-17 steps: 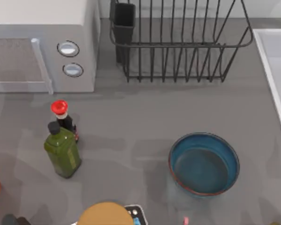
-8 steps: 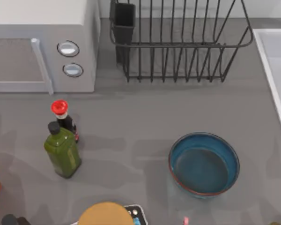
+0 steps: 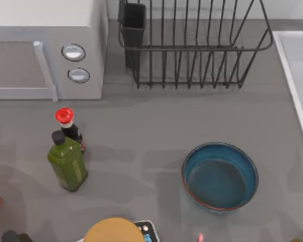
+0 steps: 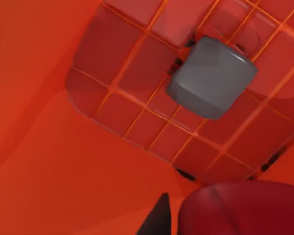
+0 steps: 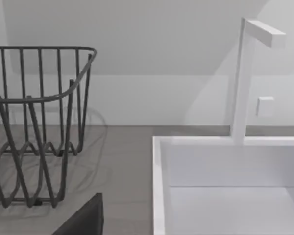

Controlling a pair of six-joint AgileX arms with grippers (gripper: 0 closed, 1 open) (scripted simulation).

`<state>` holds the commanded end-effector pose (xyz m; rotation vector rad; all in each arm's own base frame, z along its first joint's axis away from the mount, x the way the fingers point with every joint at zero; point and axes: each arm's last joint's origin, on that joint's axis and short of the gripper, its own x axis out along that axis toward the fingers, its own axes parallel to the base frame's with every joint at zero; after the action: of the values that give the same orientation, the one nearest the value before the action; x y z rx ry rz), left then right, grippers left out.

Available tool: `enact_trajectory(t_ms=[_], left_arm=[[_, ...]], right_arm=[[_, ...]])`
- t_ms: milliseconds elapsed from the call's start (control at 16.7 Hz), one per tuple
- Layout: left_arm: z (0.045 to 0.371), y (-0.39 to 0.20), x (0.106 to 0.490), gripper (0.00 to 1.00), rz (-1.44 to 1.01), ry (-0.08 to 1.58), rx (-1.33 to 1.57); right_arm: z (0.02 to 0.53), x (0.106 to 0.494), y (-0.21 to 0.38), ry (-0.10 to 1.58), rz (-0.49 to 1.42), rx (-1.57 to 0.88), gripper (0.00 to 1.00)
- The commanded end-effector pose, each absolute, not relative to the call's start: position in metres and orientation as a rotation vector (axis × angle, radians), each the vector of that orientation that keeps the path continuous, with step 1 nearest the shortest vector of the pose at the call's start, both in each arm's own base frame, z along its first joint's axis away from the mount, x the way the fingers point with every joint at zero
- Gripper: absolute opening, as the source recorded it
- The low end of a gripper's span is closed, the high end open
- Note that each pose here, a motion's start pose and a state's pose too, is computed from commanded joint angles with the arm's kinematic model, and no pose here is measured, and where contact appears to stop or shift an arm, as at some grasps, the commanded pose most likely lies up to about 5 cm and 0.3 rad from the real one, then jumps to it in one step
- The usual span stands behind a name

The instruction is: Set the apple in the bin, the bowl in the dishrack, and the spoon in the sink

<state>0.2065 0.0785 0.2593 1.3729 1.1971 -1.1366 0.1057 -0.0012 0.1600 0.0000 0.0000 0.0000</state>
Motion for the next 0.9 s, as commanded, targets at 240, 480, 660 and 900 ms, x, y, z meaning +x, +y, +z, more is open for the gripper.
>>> enact_trajectory(t_ms=[240, 480, 660, 900], left_arm=[[0.222, 0.084, 0.212, 0.00, -1.124, 1.200, 1.372], [0.200, 0.086, 0.211, 0.00, -1.132, 1.203, 1.369], [0.200, 0.086, 0.211, 0.00, -1.132, 1.203, 1.369], [0.200, 0.086, 0.211, 0.30, -1.132, 1.203, 1.369]], right_arm=[[0.160, 0.106, -0.001, 0.000, 0.000, 0.000, 1.00], [0.160, 0.106, -0.001, 0.000, 0.000, 0.000, 1.00], [0.160, 0.106, -0.001, 0.000, 0.000, 0.000, 1.00], [0.160, 0.106, -0.001, 0.000, 0.000, 0.000, 1.00]])
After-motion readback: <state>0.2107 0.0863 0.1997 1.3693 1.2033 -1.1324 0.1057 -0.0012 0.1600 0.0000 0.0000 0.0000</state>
